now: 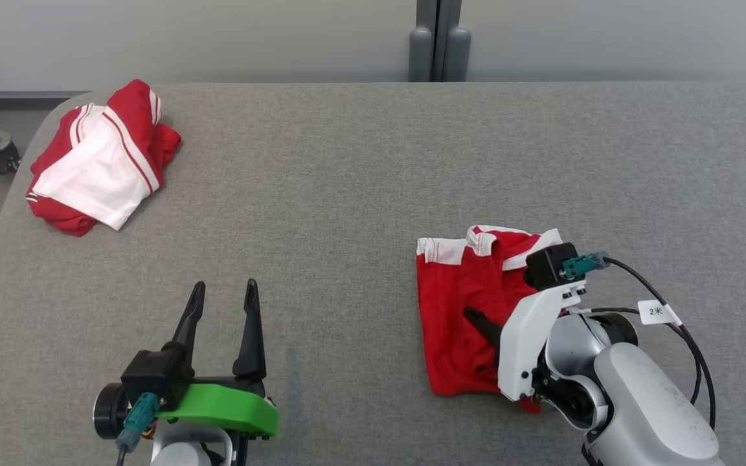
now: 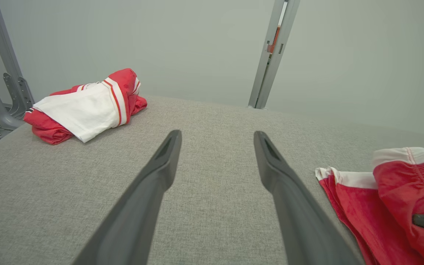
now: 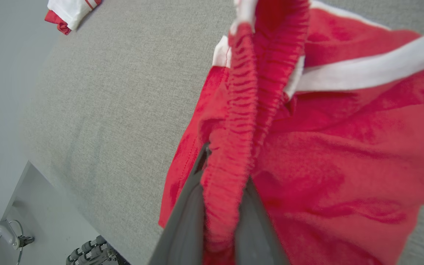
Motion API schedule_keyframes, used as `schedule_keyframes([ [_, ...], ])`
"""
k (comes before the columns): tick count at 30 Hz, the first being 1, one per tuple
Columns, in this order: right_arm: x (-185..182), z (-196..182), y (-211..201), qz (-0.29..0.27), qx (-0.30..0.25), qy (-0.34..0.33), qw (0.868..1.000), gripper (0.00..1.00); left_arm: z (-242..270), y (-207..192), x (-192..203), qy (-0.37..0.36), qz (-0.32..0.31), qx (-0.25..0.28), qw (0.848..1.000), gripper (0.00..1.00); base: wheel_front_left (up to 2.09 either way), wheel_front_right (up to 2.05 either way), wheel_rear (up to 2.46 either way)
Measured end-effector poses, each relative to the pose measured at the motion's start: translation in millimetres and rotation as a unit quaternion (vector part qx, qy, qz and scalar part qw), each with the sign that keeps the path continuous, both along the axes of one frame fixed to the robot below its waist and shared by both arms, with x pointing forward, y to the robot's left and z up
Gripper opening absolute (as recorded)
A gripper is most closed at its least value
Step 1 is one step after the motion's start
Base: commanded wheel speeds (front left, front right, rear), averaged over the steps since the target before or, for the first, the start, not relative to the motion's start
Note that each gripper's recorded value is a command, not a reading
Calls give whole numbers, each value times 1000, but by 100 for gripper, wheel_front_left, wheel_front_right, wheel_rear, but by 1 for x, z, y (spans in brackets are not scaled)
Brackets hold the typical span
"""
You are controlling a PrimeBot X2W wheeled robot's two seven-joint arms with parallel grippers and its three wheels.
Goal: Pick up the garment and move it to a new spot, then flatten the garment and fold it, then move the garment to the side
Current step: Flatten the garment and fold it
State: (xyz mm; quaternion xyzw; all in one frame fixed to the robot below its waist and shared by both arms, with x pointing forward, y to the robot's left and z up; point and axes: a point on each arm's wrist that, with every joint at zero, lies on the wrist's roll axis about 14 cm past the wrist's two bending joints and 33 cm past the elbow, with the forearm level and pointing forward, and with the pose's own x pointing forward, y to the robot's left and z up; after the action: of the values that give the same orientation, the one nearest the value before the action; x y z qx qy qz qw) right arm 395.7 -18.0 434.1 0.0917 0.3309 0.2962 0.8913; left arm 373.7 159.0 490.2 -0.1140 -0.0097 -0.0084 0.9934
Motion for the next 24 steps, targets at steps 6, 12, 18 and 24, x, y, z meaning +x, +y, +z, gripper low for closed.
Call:
schedule_keyframes([
  [6, 4, -1, 11, 12, -1, -15, 1000, 100, -1, 5, -3, 2, 9, -1, 1000, 100, 0, 0, 0],
  [12, 7, 22, 15, 14, 18, -65, 998, 100, -1, 0, -1, 2, 3, -2, 1000, 100, 0, 0, 0],
  [18, 9, 48, 3, -18, 61, -109, 992, 100, -2, -15, 3, 2, -20, -5, 1000, 100, 0, 0, 0],
  [24, 24, 72, -46, -95, 52, -200, 974, 100, 4, -35, 12, -7, -50, -9, 999, 100, 0, 0, 0],
])
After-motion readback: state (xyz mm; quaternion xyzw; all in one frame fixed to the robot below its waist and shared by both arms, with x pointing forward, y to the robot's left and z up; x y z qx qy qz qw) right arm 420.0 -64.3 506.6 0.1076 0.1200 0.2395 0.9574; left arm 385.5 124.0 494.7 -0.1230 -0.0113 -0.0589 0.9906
